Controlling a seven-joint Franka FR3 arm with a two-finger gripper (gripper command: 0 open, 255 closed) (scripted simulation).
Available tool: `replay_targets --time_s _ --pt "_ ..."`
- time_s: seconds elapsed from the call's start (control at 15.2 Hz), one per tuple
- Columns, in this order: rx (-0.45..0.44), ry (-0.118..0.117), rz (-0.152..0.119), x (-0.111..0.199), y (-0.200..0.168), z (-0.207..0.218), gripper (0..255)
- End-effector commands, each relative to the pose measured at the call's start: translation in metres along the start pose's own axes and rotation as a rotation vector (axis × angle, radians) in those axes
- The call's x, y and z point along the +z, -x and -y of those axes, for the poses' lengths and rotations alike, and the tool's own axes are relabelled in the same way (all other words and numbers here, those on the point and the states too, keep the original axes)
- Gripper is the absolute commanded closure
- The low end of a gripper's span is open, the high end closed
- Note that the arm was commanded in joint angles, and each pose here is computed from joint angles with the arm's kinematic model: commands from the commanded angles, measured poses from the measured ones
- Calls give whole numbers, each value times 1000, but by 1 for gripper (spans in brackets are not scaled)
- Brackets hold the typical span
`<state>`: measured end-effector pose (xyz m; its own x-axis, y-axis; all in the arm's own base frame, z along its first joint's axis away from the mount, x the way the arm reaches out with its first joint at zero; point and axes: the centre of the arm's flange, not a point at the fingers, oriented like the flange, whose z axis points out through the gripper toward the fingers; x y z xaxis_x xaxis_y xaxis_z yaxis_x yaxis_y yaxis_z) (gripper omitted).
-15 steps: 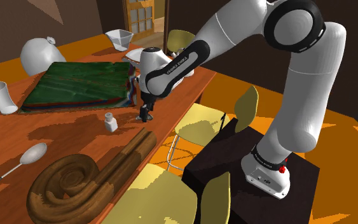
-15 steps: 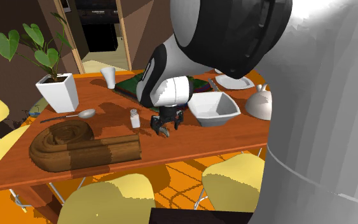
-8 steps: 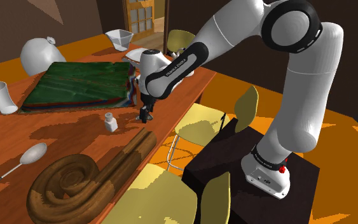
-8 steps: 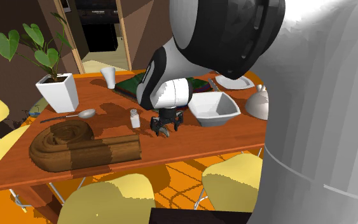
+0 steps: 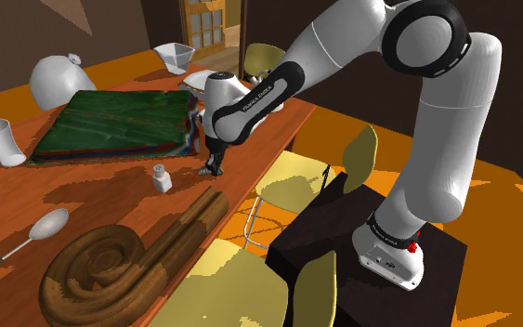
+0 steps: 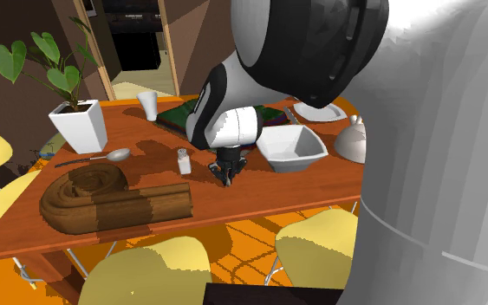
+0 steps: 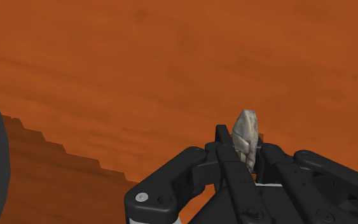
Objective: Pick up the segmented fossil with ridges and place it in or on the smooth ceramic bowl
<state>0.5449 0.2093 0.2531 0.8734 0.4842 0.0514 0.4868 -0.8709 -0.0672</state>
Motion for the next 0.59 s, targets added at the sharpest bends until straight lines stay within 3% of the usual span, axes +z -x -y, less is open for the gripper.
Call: replay_targets --time_s 0.0,0.53 --pt "0 0 0 0 0 0 255" --pt "0 0 0 -32 -2 2 255"
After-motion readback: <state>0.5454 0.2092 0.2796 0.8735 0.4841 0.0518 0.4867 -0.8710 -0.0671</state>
